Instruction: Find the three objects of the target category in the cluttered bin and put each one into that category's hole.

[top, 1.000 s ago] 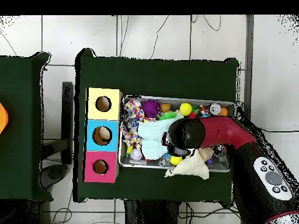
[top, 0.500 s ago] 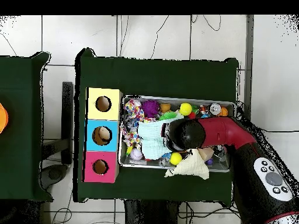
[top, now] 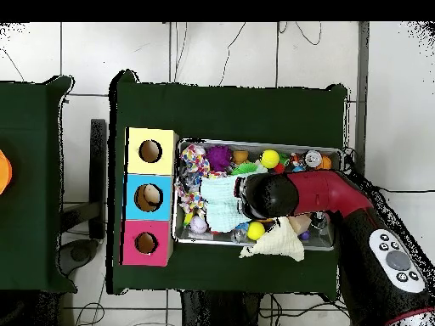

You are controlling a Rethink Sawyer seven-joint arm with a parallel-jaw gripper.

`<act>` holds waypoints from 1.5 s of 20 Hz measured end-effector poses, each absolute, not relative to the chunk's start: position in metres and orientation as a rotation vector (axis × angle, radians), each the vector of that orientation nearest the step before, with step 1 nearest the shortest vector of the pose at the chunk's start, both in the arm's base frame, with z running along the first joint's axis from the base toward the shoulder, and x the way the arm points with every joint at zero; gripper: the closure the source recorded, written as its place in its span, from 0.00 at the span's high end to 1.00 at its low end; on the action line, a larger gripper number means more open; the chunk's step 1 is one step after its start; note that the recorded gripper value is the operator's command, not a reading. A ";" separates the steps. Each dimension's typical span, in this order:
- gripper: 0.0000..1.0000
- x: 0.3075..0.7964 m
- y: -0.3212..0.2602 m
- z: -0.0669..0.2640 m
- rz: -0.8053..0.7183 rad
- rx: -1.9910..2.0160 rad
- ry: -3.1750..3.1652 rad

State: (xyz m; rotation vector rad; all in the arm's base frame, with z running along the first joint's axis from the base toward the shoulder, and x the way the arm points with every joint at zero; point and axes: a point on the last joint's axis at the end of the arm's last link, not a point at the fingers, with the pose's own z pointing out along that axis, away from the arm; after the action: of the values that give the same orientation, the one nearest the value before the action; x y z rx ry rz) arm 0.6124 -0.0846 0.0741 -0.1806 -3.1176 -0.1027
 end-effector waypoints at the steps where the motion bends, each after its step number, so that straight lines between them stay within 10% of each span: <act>1: 1.00 0.612 -0.085 0.074 -0.103 -0.181 -3.117; 30: 1.00 0.653 -0.075 0.082 -0.063 -0.181 -3.081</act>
State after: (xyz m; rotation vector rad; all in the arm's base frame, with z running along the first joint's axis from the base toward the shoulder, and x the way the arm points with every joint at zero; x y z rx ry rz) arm 0.6530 -0.0751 0.0825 -0.1808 -3.0815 -0.0628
